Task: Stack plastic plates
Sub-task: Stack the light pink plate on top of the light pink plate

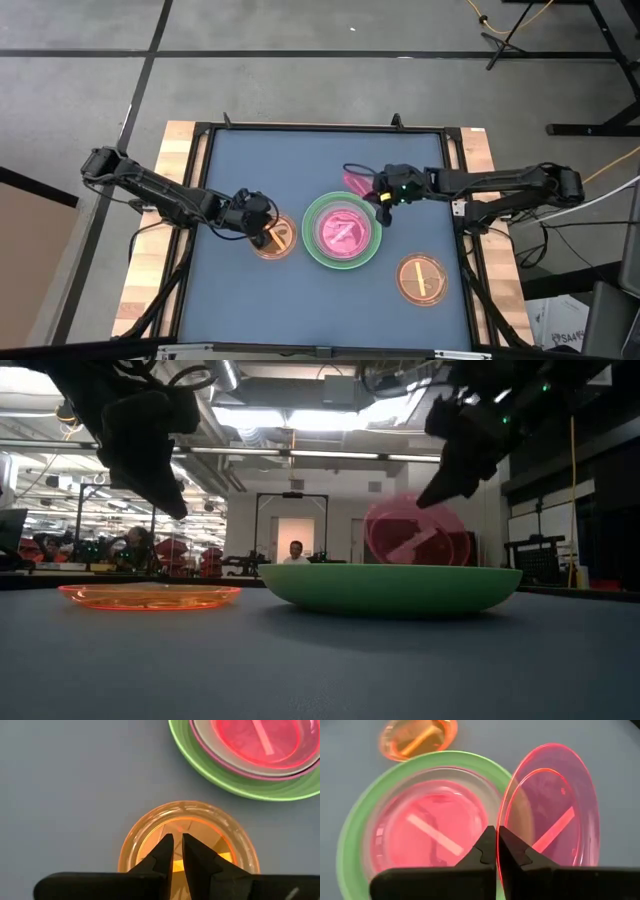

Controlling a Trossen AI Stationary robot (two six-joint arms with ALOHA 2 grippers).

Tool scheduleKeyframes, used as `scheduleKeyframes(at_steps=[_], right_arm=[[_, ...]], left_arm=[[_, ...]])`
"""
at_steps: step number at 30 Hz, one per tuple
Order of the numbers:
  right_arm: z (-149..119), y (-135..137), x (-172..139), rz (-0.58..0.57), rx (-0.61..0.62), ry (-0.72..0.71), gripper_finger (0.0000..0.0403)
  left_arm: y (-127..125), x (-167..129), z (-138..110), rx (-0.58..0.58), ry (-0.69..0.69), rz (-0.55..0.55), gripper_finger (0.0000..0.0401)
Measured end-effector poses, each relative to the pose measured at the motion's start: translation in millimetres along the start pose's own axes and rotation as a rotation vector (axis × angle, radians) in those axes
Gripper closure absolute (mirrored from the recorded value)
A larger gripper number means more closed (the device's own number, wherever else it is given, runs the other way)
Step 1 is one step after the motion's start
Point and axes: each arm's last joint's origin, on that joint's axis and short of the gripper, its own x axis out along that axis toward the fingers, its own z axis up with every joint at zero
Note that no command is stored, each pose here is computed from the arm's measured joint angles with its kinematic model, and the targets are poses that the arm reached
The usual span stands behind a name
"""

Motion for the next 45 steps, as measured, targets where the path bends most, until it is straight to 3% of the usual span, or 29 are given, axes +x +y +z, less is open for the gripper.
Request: scheduleKeyframes(at_steps=[8, 17, 27, 45], right_arm=[[0.1, 32.2, -1.9, 0.105, -0.113, -0.039, 0.0403], [-2.7, 65.1, -6.4, 0.215, -0.337, -0.103, 0.0403], [-13.9, 83.8, 22.8, 0.284, -0.512, -0.078, 0.0403], [-33.5, 83.4, 52.8, 0.273, -0.542, 0.064, 0.0403]], left_arm=[[-2.8, -0.1, 3.0, -0.013, -0.029, -0.027, 0.0369], [-3.2, -0.1, 3.7, -0.015, -0.038, -0.027, 0.0369], [-3.7, -0.1, 4.2, -0.02, -0.044, -0.031, 0.0369], [-3.6, -0.1, 4.2, -0.019, -0.044, -0.031, 0.0369]])
